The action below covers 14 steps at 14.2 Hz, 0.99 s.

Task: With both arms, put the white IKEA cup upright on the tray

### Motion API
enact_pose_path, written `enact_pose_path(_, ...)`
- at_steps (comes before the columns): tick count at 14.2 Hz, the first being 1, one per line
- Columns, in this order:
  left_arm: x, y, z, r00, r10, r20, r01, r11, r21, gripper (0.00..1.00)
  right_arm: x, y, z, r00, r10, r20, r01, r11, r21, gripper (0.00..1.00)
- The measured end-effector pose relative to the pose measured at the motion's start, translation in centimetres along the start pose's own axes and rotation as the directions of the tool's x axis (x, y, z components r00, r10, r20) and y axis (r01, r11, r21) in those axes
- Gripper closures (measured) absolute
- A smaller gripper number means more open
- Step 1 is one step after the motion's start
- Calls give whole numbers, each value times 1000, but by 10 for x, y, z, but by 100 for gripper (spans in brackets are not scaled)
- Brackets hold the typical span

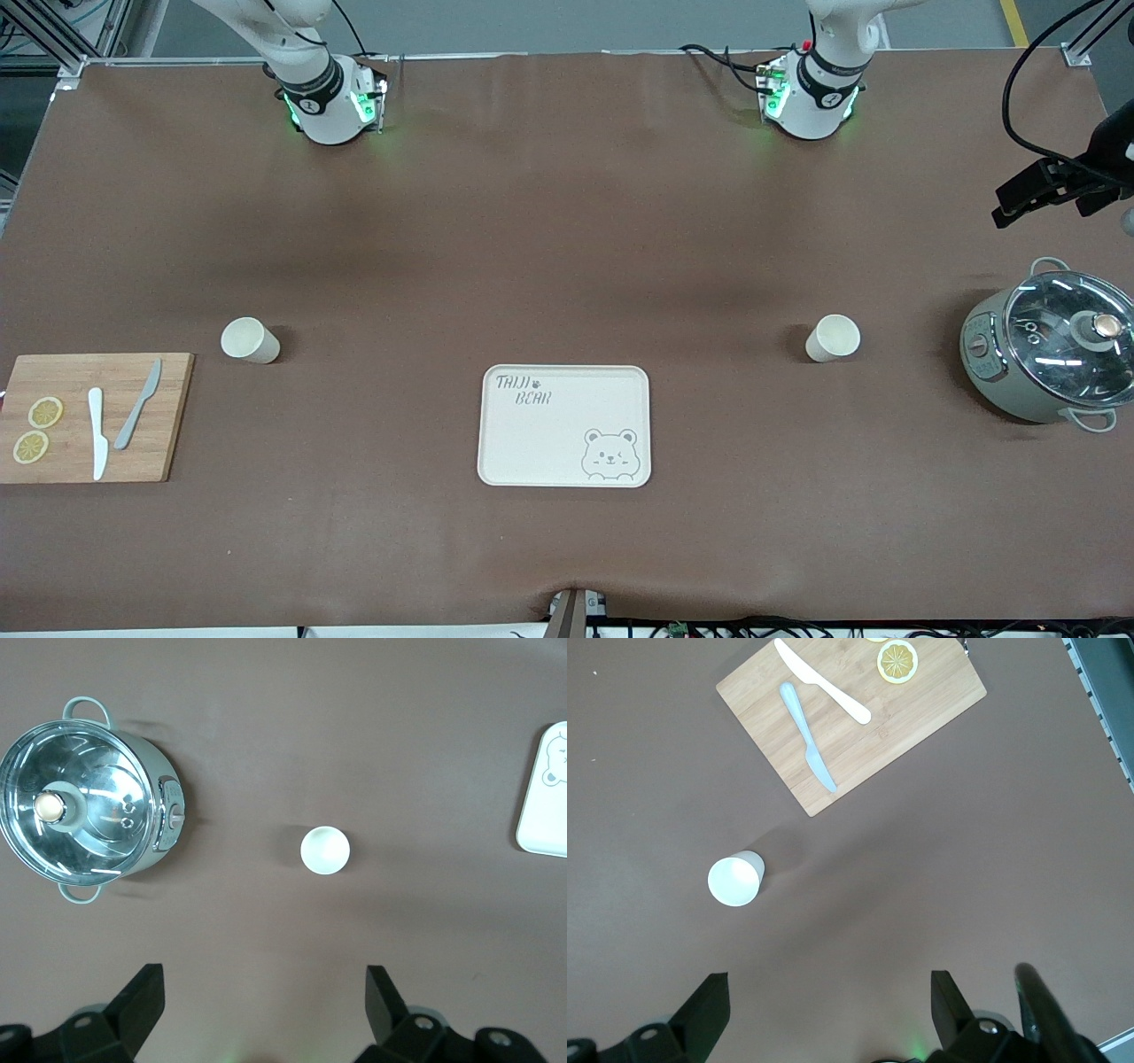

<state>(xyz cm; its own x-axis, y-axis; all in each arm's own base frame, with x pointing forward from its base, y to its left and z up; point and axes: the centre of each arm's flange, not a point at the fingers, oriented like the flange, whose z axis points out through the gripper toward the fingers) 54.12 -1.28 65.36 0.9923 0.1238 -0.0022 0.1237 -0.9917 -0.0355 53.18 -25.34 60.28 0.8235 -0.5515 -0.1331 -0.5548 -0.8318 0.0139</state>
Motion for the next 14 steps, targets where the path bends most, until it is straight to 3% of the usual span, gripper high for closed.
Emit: enact_pose_path(14, 3, -1, 4, 1000, -1, 8, 1, 1000, -1, 0, 0, 0, 0, 1000, 0, 0, 0, 1000, 0, 0)
